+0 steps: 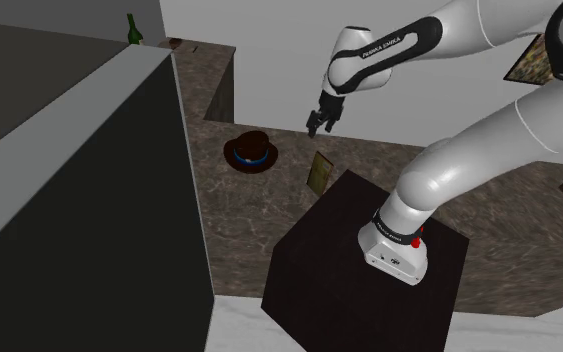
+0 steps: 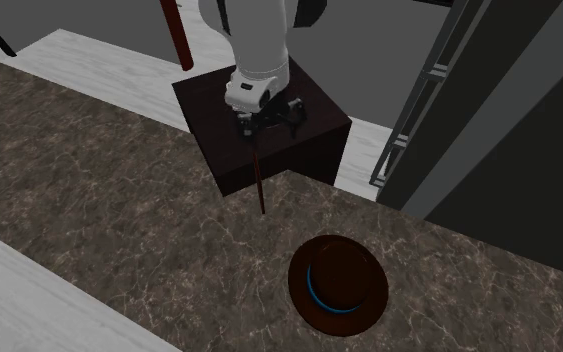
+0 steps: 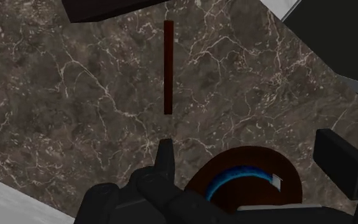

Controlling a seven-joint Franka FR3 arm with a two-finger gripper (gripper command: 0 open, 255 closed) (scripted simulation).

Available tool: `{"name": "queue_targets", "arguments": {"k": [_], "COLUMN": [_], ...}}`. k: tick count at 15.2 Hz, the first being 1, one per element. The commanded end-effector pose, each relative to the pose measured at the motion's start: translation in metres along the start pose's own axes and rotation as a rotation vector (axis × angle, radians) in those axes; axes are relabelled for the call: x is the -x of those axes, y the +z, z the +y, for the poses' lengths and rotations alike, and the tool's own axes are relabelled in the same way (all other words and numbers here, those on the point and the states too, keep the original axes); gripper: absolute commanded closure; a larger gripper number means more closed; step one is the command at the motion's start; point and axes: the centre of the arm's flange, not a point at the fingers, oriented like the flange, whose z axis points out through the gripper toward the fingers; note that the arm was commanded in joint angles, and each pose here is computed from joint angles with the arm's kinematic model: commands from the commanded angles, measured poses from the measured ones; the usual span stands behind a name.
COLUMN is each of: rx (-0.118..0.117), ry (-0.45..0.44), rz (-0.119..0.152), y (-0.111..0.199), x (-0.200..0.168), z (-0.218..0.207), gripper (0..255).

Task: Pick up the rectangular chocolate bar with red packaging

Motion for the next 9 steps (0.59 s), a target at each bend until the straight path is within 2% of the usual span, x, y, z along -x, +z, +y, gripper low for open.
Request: {"name": "queue_targets", "arguments": {"k": [1, 7, 9], "rx": [-0.003, -0.014, -0.014], "ry": [0.027, 0.107, 0.11], "rz": [-0.012, -0.051, -0.052], "y": [0.023, 0.093, 0.101], "x": [0.005, 0.012, 0.012], "z": [0.014, 0.052, 0.053], "gripper": [0, 0, 0]}}
